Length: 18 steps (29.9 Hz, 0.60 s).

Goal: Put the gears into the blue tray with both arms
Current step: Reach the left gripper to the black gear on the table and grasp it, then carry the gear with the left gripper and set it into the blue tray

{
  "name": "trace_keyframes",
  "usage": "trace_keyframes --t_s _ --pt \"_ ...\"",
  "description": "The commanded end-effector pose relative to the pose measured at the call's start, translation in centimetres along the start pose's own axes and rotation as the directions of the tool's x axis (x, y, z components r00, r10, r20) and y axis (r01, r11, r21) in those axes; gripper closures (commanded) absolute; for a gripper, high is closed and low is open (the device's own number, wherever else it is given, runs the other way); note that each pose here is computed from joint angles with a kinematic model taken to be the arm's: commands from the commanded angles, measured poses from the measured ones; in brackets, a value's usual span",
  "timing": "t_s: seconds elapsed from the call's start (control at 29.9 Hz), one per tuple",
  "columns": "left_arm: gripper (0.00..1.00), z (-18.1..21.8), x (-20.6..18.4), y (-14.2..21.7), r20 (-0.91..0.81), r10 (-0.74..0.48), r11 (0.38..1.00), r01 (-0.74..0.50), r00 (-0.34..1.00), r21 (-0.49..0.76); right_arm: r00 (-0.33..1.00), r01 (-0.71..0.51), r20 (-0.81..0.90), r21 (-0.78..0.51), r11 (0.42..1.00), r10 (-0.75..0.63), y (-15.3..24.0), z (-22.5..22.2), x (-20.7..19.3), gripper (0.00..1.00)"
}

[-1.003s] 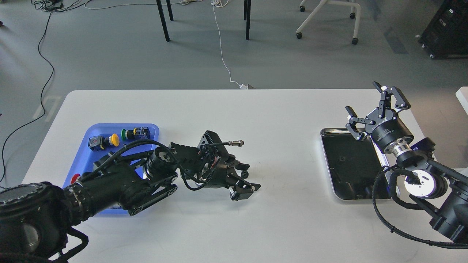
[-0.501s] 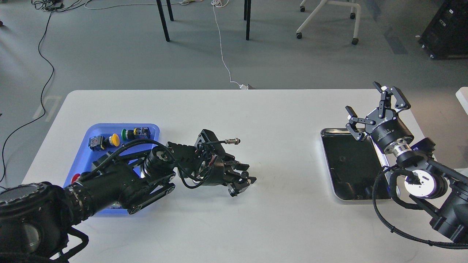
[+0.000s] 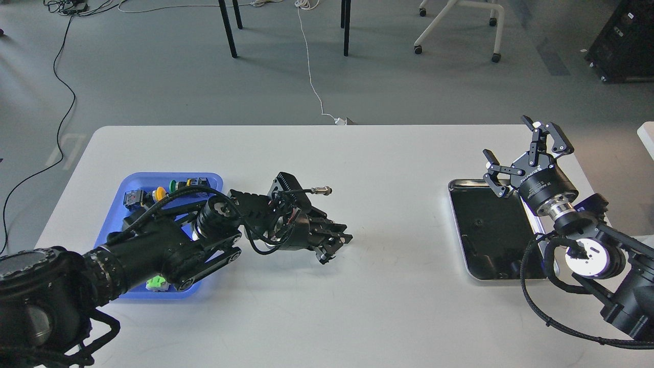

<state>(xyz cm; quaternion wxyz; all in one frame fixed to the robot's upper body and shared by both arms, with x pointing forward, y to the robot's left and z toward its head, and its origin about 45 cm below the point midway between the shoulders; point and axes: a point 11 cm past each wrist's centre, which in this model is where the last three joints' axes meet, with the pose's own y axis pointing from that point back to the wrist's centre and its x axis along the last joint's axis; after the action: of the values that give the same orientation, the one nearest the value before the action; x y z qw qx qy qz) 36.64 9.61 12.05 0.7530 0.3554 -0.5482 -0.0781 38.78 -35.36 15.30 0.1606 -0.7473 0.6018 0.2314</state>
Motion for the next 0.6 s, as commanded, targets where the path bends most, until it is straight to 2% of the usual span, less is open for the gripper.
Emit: trace_keyframes --t_s 0.0,0.1,0.3,0.4,0.57 --pt "0.88 -3.4 2.1 3.2 0.057 0.002 0.997 -0.007 0.998 0.081 1.0 0.0 0.001 0.0 1.0 0.0 0.0 0.1 0.0 0.03" --pt "0.87 -5.7 2.2 6.1 0.075 -0.008 0.99 -0.003 0.997 0.141 1.0 0.002 0.0 0.0 1.0 -0.002 -0.1 0.1 -0.1 0.03" --pt "0.87 -9.9 -1.1 14.3 0.054 -0.064 0.96 0.047 0.996 0.275 1.0 0.007 0.005 0.0 1.0 -0.007 -0.3 0.2 -0.4 0.03" --pt "0.87 -9.7 -4.8 17.7 0.011 -0.111 0.95 0.103 0.994 0.294 1.0 0.011 0.006 0.0 1.0 -0.011 -0.4 0.2 -0.6 0.03" --pt "0.87 -9.9 -8.8 22.4 -0.047 -0.171 0.921 0.177 0.984 0.346 1.0 0.013 0.007 -0.001 1.0 -0.013 -0.4 0.4 -0.7 0.03"
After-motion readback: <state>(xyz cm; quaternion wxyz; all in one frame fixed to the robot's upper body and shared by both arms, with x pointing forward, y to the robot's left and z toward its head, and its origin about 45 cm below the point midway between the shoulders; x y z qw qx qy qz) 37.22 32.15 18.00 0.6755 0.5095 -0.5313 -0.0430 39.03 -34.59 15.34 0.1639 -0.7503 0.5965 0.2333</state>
